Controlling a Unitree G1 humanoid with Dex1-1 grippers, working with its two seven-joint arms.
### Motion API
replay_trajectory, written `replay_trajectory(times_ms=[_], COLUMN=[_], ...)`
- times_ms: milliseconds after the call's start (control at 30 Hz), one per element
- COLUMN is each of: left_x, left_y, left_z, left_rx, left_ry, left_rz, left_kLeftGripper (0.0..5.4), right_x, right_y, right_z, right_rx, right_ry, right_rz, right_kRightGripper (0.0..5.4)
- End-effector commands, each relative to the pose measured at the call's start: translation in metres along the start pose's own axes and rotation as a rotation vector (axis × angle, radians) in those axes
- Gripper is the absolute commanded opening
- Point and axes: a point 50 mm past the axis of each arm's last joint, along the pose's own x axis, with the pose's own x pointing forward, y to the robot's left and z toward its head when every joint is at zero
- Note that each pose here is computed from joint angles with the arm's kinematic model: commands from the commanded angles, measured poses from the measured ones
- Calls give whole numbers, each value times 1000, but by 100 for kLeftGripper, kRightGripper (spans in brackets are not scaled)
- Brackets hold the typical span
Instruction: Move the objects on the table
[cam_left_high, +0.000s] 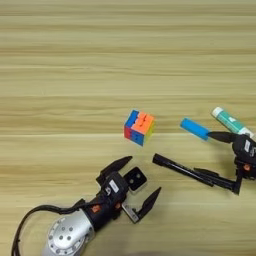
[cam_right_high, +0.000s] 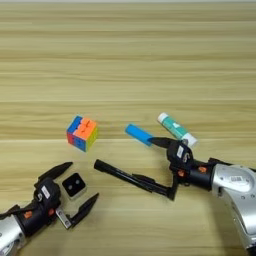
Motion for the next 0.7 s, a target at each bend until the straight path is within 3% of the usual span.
replay_trajectory(times_ms=[33, 200, 567, 700], left_x=[0, 0, -1, -7], left_y=[2, 4, 8, 6], left_z=[-8, -12, -16, -17], left_rx=[-21, -55, -71, -63], left_ry=[70, 101, 146, 170], left_rz=[14, 29, 49, 32], left_kLeftGripper=[540, 540, 420, 378], right_x=[-2, -2, -1, -1], right_y=[-4, -4, -7, -6], right_z=[6, 6, 7, 7], right_rx=[-18, -21, -26, -26], right_ry=[-12, -13, -12, -13], right_rz=[-7, -9, -17, -17], right_kRightGripper=[537, 537, 540, 540])
